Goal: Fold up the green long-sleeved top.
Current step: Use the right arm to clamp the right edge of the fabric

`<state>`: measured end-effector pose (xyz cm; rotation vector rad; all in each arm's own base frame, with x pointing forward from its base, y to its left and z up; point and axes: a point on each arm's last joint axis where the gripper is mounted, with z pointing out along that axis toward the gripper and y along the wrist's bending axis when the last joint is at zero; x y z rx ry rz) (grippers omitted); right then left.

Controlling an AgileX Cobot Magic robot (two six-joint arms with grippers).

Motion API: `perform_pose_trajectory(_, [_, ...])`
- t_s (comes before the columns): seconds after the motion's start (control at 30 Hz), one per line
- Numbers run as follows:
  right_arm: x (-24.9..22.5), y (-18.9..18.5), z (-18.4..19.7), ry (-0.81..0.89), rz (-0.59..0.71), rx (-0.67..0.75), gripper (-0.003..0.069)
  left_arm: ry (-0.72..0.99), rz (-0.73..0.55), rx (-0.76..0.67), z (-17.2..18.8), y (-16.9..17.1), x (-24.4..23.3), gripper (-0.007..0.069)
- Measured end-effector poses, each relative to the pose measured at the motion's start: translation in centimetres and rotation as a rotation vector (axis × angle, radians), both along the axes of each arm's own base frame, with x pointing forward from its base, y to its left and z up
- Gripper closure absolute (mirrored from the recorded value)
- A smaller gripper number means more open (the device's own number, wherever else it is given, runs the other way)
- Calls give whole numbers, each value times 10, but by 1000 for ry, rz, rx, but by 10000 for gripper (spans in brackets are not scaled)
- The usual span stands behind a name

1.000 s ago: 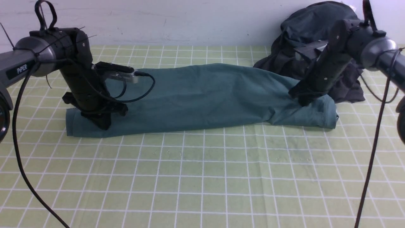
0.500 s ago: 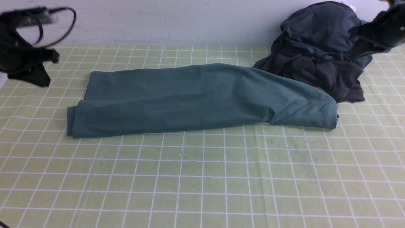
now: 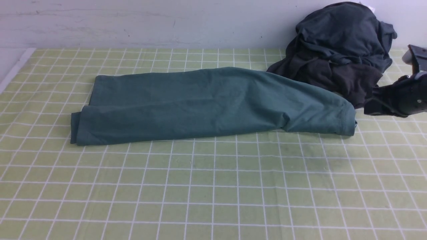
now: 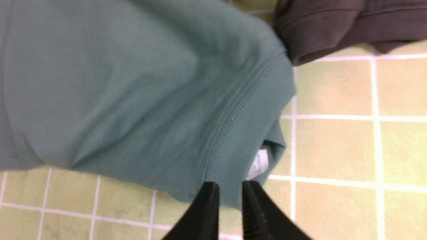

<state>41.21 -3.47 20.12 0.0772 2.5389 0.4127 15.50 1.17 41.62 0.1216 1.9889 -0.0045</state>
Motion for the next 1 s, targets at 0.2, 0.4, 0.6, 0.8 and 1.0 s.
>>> perform_pose_trajectory(0.2, [35, 6, -21, 149, -6, 0, 277, -144, 56, 15, -41, -11, -64, 627])
perform_pose_trajectory(0.4, [62, 10, -35, 295, -87, -26, 139, -136, 62, 11, -74, -18, -96, 627])
perform_pose_trajectory(0.6, [75, 37, -44, 338, -29, -41, 233, -25, 60, 5, -93, -16, -88, 627])
perform_pose_trajectory(0.8, [82, 48, -31, 347, 31, -46, 566, 29, 66, -8, -98, -12, -74, 627])
perform_pose_trajectory(1.0, [88, 44, 28, 190, 72, -118, 645, 12, 79, -7, -97, -10, -68, 627])
